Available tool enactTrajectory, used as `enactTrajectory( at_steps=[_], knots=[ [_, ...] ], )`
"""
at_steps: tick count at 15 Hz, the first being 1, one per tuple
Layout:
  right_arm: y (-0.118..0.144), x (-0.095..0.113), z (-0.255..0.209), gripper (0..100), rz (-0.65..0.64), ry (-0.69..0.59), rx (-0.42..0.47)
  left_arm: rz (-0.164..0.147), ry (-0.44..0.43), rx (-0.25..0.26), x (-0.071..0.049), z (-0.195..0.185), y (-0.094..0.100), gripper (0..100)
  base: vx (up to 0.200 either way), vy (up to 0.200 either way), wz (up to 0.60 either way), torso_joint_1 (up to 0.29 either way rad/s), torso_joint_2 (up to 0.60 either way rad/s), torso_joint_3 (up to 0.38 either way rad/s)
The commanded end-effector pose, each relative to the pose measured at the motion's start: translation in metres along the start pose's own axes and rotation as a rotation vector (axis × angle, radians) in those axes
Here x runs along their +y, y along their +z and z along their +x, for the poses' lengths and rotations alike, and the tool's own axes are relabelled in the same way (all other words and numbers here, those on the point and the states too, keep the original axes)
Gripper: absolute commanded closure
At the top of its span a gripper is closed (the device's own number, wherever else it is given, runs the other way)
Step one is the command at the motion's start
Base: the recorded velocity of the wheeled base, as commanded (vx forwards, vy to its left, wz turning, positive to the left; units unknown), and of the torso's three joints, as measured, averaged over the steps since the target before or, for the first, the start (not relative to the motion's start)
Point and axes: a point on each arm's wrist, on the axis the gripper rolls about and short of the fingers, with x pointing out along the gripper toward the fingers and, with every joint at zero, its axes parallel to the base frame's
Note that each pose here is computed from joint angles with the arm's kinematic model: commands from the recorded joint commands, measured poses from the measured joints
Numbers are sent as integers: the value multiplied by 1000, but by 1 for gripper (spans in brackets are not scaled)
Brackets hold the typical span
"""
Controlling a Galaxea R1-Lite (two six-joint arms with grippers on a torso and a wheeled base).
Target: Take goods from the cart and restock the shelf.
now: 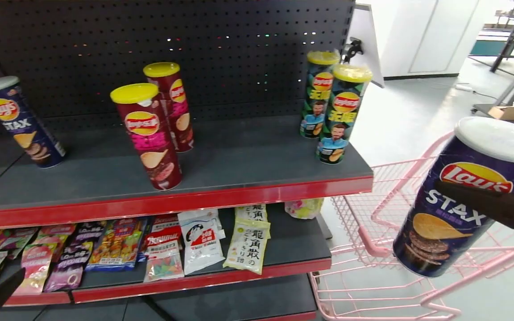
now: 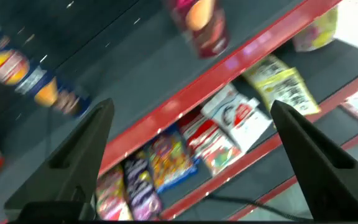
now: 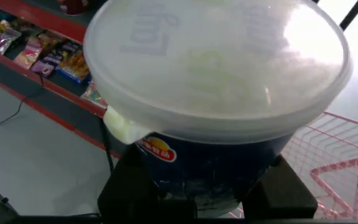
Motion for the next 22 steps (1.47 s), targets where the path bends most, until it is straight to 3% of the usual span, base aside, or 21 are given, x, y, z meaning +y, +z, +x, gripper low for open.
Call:
enactTrajectory(
  at_steps=[1,18,22],
  knots=[
    [-2,0,1,100,1,2,8,0,3,0,0,0,1,0,0,0,600,-2,-2,7],
    [-25,7,-12,100,-38,75,29,-2,0,-2,0,0,0,0,0,0,35,0,1,0],
    [-24,8,-14,100,-35,84,22,0,-1,6,-1,1,-1,0,0,200,0,2,0,1]
  ],
)
